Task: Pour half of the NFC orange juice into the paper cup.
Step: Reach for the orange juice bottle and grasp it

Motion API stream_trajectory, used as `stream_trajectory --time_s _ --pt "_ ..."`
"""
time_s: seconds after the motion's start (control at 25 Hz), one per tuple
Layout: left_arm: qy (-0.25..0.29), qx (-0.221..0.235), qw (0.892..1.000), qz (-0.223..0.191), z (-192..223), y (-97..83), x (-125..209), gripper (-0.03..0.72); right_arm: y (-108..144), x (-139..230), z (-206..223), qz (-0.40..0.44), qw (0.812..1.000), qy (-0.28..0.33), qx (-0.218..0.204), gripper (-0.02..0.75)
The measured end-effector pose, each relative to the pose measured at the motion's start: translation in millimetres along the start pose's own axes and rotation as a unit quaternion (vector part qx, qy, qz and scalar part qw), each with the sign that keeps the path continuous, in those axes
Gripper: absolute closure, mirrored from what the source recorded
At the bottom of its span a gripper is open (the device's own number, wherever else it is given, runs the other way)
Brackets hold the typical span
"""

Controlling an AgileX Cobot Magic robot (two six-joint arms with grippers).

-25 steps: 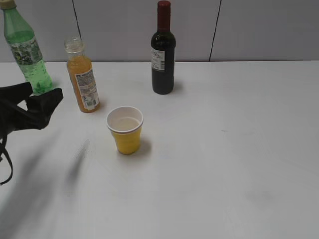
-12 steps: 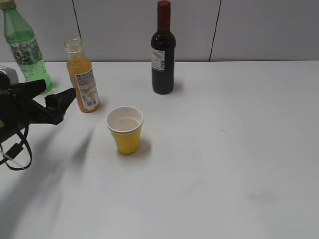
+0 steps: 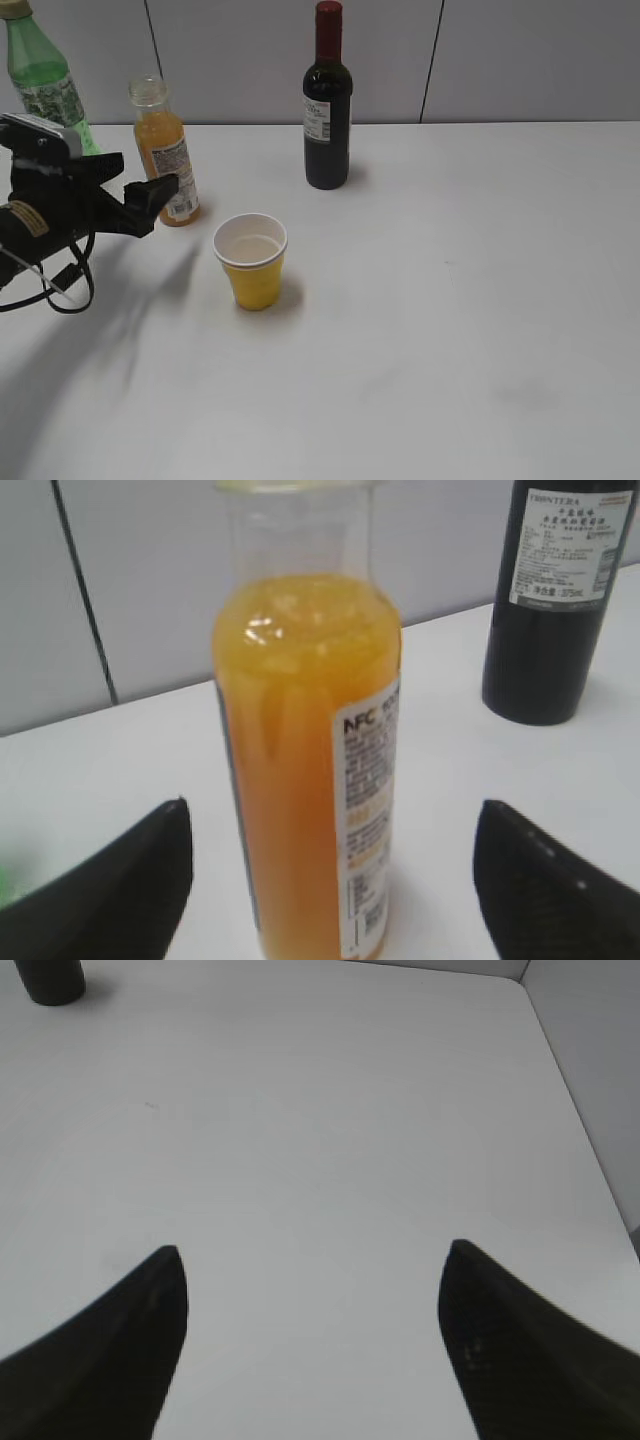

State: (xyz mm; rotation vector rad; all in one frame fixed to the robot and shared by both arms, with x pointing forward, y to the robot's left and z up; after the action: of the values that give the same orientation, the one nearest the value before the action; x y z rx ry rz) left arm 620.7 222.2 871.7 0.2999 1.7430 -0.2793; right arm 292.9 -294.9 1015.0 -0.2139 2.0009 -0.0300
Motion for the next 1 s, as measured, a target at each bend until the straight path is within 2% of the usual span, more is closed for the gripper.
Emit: stream_trajectory --time_s 0.2,0.72,1.0 --pt "-0.015 0.003 1.0 0.003 15 2.9 -5 0.013 0 0 0 0.0 1.0 0.0 0.0 0.145" --pt "-0.005 0.014 1.0 -0.012 54 1.5 12 0.013 0 0 0 0.0 1.0 0.0 0.0 0.145" --pt "-0.016 0.011 1.0 -0.013 71 3.7 12 0.013 0 0 0 0.0 1.0 0.0 0.0 0.145"
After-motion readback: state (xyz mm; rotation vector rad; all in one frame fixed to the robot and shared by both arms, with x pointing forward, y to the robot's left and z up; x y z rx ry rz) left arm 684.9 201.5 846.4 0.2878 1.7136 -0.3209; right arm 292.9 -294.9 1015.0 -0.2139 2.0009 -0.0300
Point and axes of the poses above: a point on each arm's last joint axis where the gripper is mounted, z pointing out along that axis toward the gripper, y along the wrist's bending axis when the last joint is at zero, x = y × z, the point moved 5 cm from there along z, pointing out along that axis toward the gripper, and after that the axes turned 6 degrees about -z, right-handed, at the moved point
